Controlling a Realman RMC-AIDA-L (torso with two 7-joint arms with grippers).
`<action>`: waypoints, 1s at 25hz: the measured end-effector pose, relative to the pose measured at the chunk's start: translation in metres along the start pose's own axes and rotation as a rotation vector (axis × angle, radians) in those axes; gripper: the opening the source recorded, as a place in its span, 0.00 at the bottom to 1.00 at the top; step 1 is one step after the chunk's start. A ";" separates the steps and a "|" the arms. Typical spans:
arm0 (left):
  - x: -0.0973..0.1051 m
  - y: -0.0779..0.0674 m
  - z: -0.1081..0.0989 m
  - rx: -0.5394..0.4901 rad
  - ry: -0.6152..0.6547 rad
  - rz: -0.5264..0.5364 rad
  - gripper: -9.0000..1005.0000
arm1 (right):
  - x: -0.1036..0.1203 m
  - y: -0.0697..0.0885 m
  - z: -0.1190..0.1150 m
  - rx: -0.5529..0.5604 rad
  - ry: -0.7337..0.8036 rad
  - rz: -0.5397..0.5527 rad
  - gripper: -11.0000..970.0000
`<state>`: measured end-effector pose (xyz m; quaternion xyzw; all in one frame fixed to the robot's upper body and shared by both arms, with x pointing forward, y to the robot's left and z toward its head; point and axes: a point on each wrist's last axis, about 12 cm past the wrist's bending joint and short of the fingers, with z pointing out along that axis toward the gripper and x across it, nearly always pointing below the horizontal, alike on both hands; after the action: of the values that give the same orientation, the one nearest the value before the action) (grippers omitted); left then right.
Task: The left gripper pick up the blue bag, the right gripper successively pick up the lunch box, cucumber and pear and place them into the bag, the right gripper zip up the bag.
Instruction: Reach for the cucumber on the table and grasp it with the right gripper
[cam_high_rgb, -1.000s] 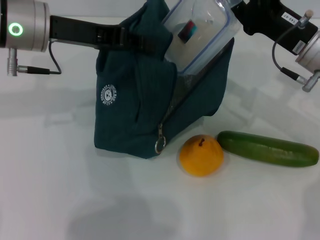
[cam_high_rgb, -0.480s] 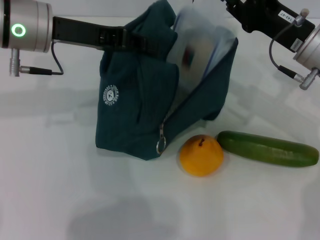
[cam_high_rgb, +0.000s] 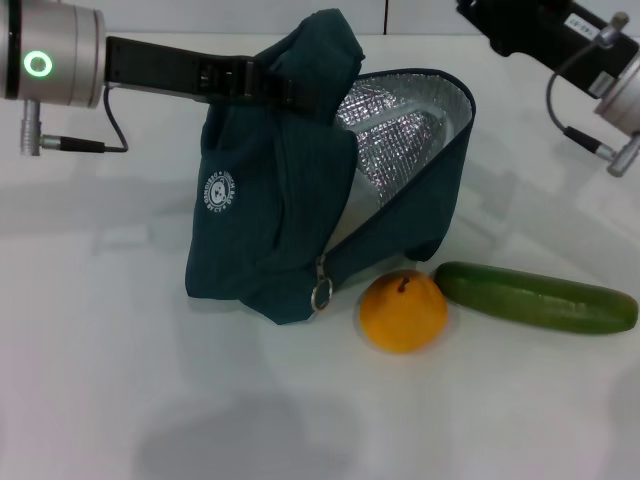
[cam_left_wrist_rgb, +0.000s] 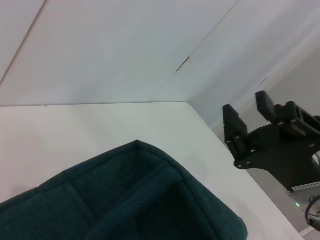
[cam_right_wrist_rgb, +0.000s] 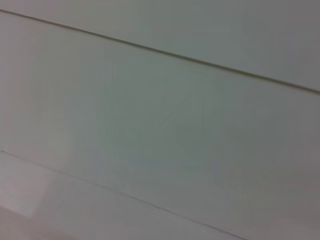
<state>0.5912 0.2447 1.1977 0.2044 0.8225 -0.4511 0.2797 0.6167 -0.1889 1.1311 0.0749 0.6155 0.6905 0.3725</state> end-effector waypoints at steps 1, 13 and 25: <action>0.000 0.000 0.000 0.002 0.000 -0.001 0.08 | -0.001 0.000 -0.003 -0.004 -0.005 -0.008 0.32; 0.010 0.013 -0.011 -0.021 -0.053 -0.041 0.08 | -0.012 -0.005 -0.070 0.079 -0.006 -0.259 0.56; 0.028 0.028 -0.021 -0.027 -0.101 -0.086 0.08 | -0.036 0.010 -0.103 0.249 0.516 -0.752 0.86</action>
<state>0.5806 0.2798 1.1710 0.1420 0.8214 -0.4612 0.3040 0.5800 -0.2922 1.1295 -0.2831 0.7504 0.4248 0.4199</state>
